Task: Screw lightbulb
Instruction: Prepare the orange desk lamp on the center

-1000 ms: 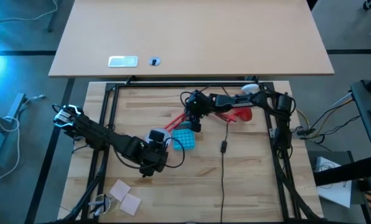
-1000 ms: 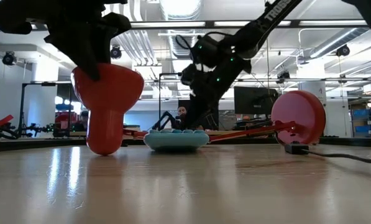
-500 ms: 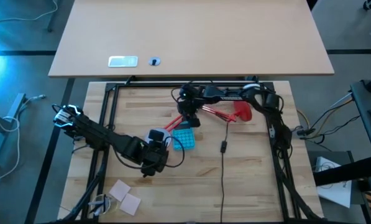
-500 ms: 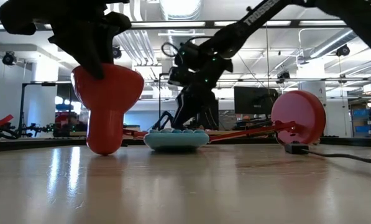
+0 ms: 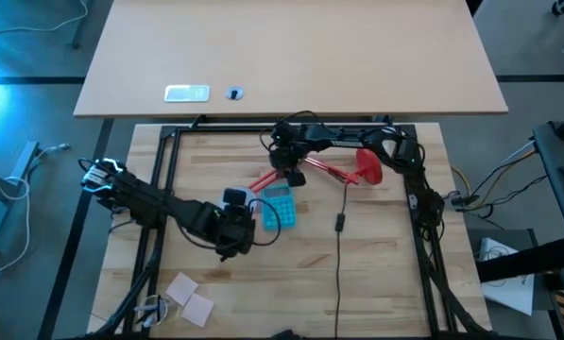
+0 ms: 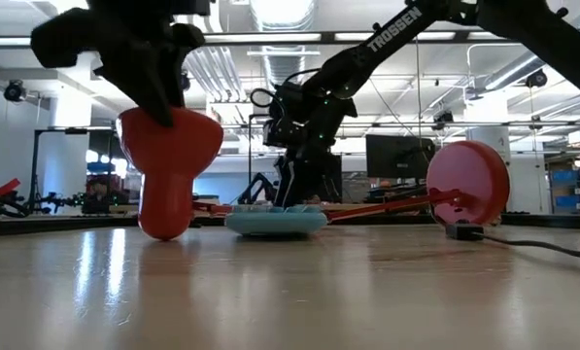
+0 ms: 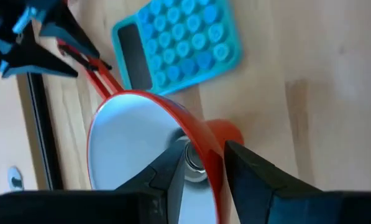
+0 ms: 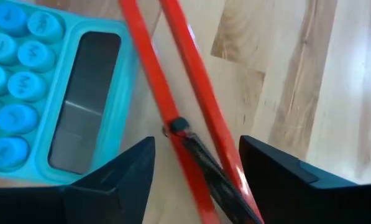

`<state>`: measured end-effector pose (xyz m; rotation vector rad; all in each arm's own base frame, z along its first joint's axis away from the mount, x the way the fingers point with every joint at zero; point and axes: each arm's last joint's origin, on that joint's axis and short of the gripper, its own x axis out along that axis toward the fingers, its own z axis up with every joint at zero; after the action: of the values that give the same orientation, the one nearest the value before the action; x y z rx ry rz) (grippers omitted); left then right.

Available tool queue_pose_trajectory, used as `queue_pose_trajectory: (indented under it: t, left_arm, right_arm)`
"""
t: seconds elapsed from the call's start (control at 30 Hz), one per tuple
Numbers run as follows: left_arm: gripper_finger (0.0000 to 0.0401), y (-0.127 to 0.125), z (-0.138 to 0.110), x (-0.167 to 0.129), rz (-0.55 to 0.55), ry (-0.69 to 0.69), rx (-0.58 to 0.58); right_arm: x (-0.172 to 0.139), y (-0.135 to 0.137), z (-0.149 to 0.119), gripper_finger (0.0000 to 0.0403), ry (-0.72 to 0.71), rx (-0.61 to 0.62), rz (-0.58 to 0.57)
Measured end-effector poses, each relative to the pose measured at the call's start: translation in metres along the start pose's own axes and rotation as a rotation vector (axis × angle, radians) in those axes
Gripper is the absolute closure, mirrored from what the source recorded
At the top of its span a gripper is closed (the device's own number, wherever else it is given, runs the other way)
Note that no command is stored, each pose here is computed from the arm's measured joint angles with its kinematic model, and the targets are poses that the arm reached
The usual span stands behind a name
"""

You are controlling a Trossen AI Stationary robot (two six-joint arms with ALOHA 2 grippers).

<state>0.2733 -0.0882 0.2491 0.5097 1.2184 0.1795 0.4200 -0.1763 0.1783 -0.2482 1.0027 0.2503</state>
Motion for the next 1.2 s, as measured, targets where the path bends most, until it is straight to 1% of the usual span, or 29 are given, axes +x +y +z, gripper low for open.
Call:
queue_pose_trajectory:
  t: [0.23, 0.43, 0.53, 0.63, 0.7, 0.77, 0.83, 0.9, 0.97, 1.07, 1.2]
  left_arm:
    - [0.0297, 0.006, 0.0, 0.003, 0.005, 0.008, 0.01]
    - [0.0297, 0.006, 0.001, 0.003, 0.005, 0.007, 0.021]
    - [0.0297, 0.006, 0.001, 0.003, 0.005, 0.003, 0.019]
    - [0.0298, 0.006, 0.001, 0.003, 0.005, 0.0, 0.018]
    - [0.0298, 0.006, 0.001, 0.003, 0.004, -0.001, 0.014]
    - [0.0298, 0.006, 0.001, 0.003, 0.002, -0.001, 0.011]
    - [0.0298, 0.006, 0.002, 0.003, 0.002, -0.004, 0.001]
    - [0.0298, 0.006, 0.002, 0.003, 0.001, -0.003, -0.001]
    - [0.0298, 0.006, 0.002, 0.003, 0.001, -0.007, -0.003]
    - [0.0298, 0.006, 0.002, 0.003, 0.002, -0.011, 0.01]
    - [0.0298, 0.007, 0.004, 0.003, 0.002, -0.022, 0.016]
  right_arm:
    - [-0.002, -0.002, 0.001, 0.0192, -0.003, 0.037, -0.006]
    - [-0.006, 0.002, -0.003, 0.018, 0.051, 0.079, 0.022]
    - [-0.024, 0.008, -0.002, 0.017, 0.086, 0.107, 0.044]
    - [-0.05, 0.01, -0.001, 0.0165, 0.096, 0.141, -0.006]
    - [-0.065, 0.006, -0.01, 0.0165, 0.125, 0.194, -0.054]
    - [-0.075, 0.002, -0.026, 0.0165, 0.153, 0.276, -0.077]
    - [-0.081, 0.001, -0.044, 0.0163, 0.179, 0.373, -0.084]
    - [-0.084, 0.002, -0.062, 0.0163, 0.221, 0.458, -0.119]
    - [-0.078, 0.007, -0.075, 0.0164, 0.257, 0.498, -0.135]
    - [-0.066, 0.017, -0.09, 0.0166, 0.3, 0.548, -0.114]
    - [-0.05, 0.02, -0.096, 0.0162, 0.267, 0.606, -0.142]
